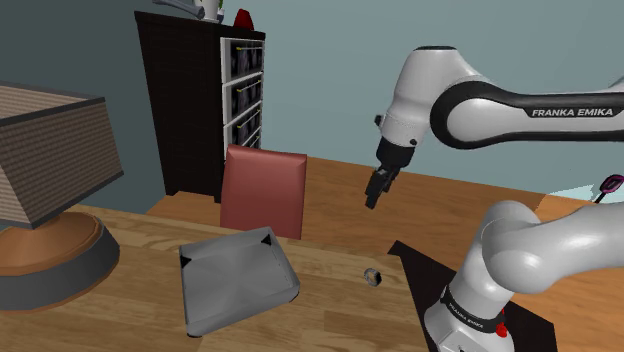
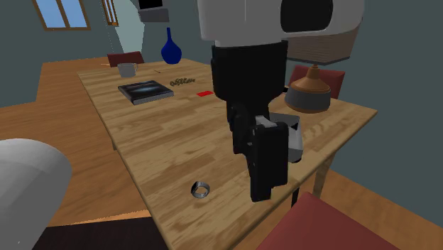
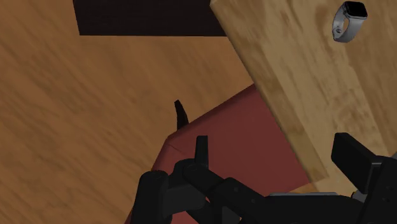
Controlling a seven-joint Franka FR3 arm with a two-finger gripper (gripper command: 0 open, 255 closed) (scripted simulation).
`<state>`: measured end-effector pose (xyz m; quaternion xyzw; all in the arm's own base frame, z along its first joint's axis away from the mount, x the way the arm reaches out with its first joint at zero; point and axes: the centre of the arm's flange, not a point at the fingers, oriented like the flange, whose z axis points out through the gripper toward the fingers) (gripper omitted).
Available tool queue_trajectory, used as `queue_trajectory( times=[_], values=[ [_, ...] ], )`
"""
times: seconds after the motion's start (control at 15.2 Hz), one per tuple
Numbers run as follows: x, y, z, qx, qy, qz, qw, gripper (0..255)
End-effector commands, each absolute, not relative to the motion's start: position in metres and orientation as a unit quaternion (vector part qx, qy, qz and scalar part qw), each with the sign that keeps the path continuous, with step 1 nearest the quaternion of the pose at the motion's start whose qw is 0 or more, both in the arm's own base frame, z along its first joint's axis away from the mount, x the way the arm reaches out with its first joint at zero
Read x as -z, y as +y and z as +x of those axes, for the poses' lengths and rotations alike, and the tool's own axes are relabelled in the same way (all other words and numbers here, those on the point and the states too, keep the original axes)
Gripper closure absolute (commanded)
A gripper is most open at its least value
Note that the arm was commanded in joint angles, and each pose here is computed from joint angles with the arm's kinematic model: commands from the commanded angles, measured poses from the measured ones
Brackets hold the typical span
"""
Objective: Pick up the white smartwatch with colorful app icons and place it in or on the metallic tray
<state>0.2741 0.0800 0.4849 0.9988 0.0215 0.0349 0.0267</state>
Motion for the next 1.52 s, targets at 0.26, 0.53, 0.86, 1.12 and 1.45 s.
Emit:
queue_trajectory(
  times=[0.26, 0.53, 0.86, 1.12, 1.45],
  values=[
    [-0.431, 0.132, 0.245, -0.041, 0.019, 0.999, 0.030, 0],
    [-0.395, 0.166, 0.225, -0.045, 0.018, 0.998, 0.032, 0],
    [-0.363, 0.180, 0.218, -0.047, 0.018, 0.998, 0.032, 0],
    [-0.342, 0.178, 0.220, -0.047, 0.018, 0.998, 0.032, 0],
    [-0.339, 0.178, 0.220, -0.047, 0.018, 0.998, 0.032, 0]
  ],
)
